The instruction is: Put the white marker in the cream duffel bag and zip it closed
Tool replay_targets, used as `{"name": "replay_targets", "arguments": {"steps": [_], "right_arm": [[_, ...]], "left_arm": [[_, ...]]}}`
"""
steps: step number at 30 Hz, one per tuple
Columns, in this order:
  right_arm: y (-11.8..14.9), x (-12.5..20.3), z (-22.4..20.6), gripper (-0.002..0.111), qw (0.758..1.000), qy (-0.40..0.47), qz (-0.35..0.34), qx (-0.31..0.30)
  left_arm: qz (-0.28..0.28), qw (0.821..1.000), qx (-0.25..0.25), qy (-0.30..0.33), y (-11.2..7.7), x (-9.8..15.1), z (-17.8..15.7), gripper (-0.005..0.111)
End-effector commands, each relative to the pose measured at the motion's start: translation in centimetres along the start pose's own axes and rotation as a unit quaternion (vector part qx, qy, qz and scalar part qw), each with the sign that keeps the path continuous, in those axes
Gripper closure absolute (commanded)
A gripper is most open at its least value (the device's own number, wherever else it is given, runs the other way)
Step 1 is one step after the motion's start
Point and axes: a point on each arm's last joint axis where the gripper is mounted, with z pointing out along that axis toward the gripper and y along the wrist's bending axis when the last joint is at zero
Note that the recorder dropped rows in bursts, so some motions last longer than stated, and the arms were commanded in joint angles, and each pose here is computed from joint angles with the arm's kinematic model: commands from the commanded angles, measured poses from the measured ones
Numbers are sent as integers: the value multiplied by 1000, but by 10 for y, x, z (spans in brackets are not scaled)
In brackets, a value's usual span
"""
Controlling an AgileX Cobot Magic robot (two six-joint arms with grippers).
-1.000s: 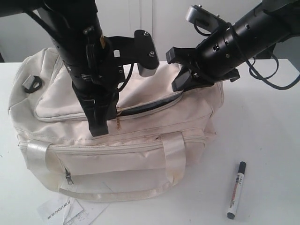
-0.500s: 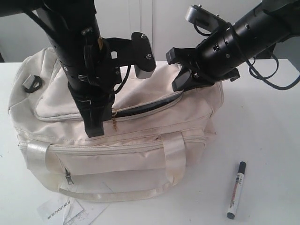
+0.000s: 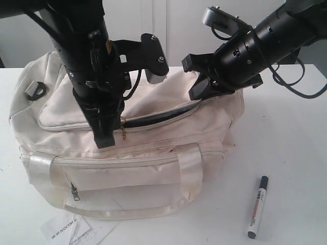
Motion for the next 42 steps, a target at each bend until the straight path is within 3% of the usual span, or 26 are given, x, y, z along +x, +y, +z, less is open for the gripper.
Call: {"name": "replay_targets", "arguments": {"steps": [1, 4, 10, 12, 15, 23, 26, 29, 38, 42], "right_arm": [[-4, 0, -1, 108, 1000, -6, -18, 17], [-4, -1, -1, 108, 1000, -7, -18, 18], [-4, -1, -1, 108, 1000, -8, -19, 19], [-4, -1, -1, 108, 1000, -8, -19, 19], [-4, -1, -1, 107, 1000, -7, -12, 18], [-1, 0, -7, 74, 1000, -9, -18, 17], [4, 0, -18, 67, 999, -19, -35, 23], [4, 1, -27, 66, 996, -20, -64, 51], [14, 8, -46, 66, 988, -13, -149, 47], [18, 8, -46, 66, 984, -18, -174, 33]], "left_arm": [[-19, 999, 18, 31, -5, 9, -8, 107], [-25, 999, 18, 31, -5, 9, -8, 106], [-33, 999, 18, 31, -5, 9, -8, 82], [-33, 999, 18, 31, -5, 9, -8, 86], [-26, 999, 17, 32, -5, 9, -8, 107], [-30, 999, 15, 30, -5, 10, -10, 107], [-90, 996, 7, 24, -1, 16, -16, 107], [-198, 980, 10, 9, 9, 30, -26, 106], [-318, 946, 54, -41, 38, 73, -41, 62], [-356, 930, 72, -59, 38, 90, -42, 52]]}}
